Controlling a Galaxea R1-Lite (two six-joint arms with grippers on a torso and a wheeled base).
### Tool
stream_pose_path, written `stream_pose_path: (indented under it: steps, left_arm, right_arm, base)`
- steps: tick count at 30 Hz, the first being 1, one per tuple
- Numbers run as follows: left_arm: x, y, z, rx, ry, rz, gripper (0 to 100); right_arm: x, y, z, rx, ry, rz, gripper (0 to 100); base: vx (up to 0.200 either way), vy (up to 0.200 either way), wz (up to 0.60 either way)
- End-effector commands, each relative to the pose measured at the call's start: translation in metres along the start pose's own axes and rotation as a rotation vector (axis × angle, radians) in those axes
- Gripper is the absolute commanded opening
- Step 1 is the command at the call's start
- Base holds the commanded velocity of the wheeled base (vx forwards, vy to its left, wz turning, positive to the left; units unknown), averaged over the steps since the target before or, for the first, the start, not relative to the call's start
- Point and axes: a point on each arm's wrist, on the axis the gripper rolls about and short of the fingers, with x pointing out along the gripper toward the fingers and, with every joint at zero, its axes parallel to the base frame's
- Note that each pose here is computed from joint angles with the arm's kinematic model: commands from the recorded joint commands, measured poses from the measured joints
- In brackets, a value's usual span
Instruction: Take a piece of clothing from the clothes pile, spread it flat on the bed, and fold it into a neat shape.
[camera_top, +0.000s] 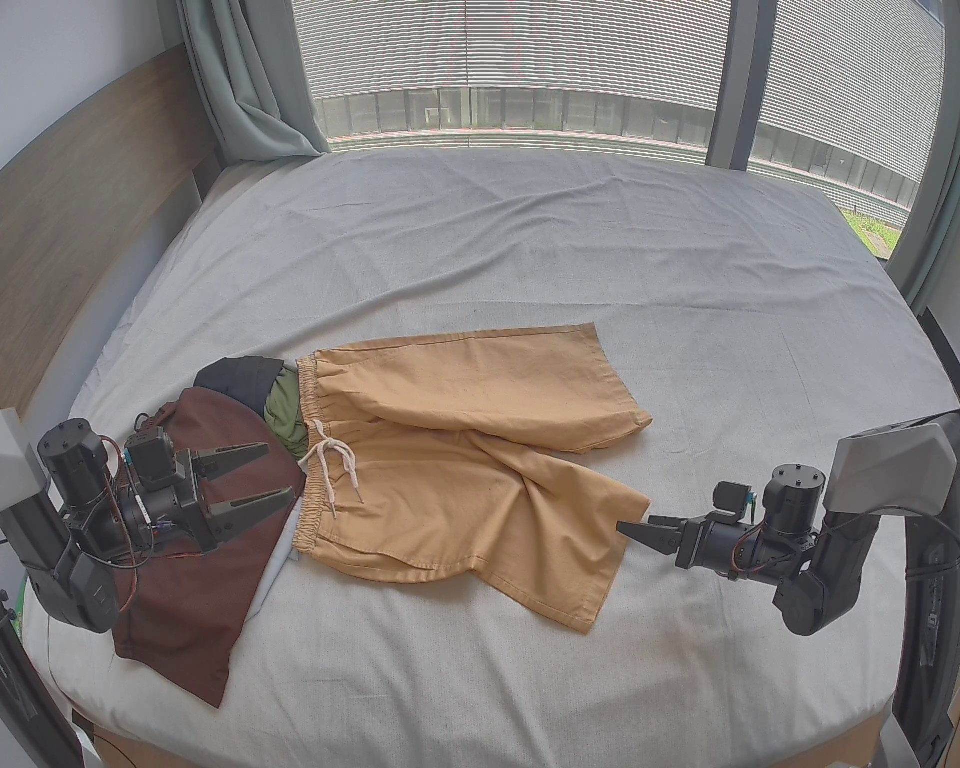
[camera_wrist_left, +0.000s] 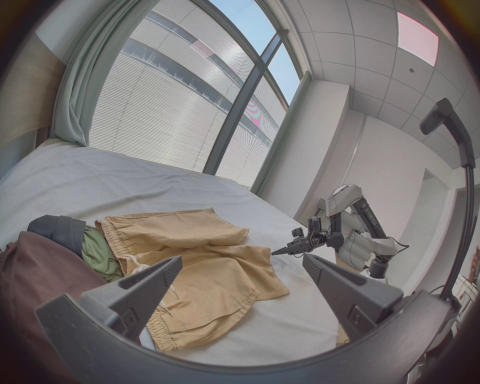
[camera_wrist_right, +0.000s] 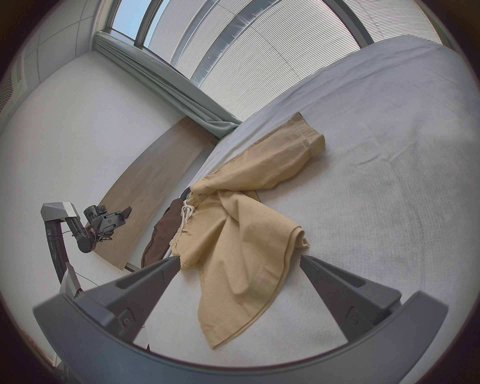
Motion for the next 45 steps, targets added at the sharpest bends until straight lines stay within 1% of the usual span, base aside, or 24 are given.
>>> stream_pose_path:
  steps: [1,11,19,32,37,38,40,45]
  left_arm:
    - [0.000,0.000,0.000,-0.001,0.000,0.001,100]
    - [0.000,0.000,0.000,0.000,0.000,-0.001,100]
    - [0.002,0.000,-0.003,-0.003,0.005,-0.006,100]
    - [0.002,0.000,-0.002,-0.003,0.005,-0.006,100]
    - [0.003,0.002,-0.004,-0.007,0.008,-0.006,100]
    - [0.003,0.002,-0.005,-0.008,0.008,-0.006,100]
    - [0.003,0.002,-0.005,-0.008,0.008,-0.006,100]
    - [0.003,0.002,-0.005,-0.010,0.009,-0.006,100]
  right_arm:
    - [0.005,-0.009,-0.011,0.021,0.024,-0.012,100]
    - [0.018,-0.022,-0.017,0.023,0.017,-0.016,100]
    - [0.024,-0.025,-0.014,0.022,0.003,-0.010,100]
    - [0.040,-0.014,-0.011,0.047,-0.017,0.016,100]
    - [0.046,-0.017,-0.004,0.031,-0.055,0.009,100]
    - [0.050,-0.019,0.000,0.033,-0.085,-0.010,100]
    - [0.052,-0.019,0.006,0.040,-0.112,-0.018,100]
    - [0.050,-0.019,0.013,0.057,-0.134,-0.017,100]
  base:
    - [0.000,0.000,0.00]
    - [0.000,0.000,0.00]
    - [0.000,0.000,0.00]
    - [0.000,0.000,0.00]
    - [0.000,0.000,0.00]
    - [0.000,0.000,0.00]
    - [0.000,0.000,0.00]
    - [0.000,0.000,0.00]
